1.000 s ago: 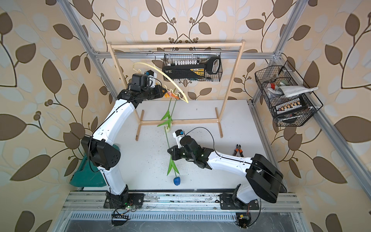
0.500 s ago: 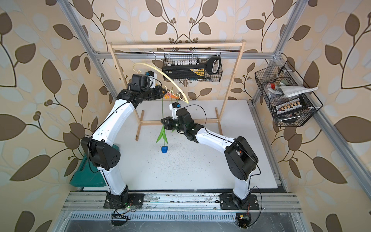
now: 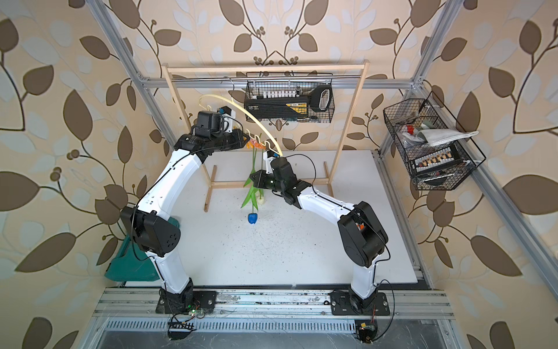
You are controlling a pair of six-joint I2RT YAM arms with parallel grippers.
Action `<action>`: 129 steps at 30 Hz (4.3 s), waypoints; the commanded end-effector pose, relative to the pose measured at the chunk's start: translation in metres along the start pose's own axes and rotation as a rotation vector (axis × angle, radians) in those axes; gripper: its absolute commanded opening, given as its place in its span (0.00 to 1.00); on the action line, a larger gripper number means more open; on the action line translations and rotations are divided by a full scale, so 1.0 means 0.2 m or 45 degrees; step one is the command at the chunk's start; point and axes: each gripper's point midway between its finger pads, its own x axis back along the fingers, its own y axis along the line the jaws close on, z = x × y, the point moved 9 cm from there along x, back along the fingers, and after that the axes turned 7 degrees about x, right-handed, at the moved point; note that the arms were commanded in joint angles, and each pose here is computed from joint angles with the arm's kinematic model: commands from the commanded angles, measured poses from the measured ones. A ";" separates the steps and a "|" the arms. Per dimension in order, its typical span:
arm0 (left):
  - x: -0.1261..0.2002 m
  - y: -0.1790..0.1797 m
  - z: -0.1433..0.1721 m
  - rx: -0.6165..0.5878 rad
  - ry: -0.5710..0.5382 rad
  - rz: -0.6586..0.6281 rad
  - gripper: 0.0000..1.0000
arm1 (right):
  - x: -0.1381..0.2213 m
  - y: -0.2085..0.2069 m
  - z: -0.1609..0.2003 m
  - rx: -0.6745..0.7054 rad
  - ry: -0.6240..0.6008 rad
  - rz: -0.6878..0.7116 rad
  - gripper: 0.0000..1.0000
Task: Dry the flowers on a clothes hanger
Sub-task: Clamp the flower onto the hanger, then reset both arms
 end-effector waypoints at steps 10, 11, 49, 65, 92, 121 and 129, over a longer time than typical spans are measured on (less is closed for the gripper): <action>0.03 0.01 0.06 -0.011 0.081 -0.050 0.21 | -0.05 0.12 -0.18 0.039 -0.036 -0.068 0.00; 0.03 0.01 0.07 -0.012 0.082 -0.052 0.21 | -0.06 0.12 -0.18 0.045 -0.037 -0.070 0.00; 0.03 0.01 0.06 -0.017 0.071 -0.065 0.37 | -0.09 0.03 -0.23 0.062 -0.034 -0.031 0.65; 0.05 0.05 0.05 -0.086 0.026 -0.192 0.36 | -0.09 -0.30 -0.17 0.001 -0.004 0.257 0.66; 0.27 0.09 0.19 0.026 -0.147 -0.170 0.72 | 0.26 -0.29 -0.09 0.081 -0.045 0.390 0.72; 0.54 0.66 0.82 -0.167 -0.616 -0.801 0.99 | 1.25 -0.40 0.23 0.732 -0.135 1.250 0.99; 0.38 0.91 0.98 -0.369 -0.596 -0.940 0.99 | 1.12 -0.76 0.34 0.904 -0.216 1.416 0.99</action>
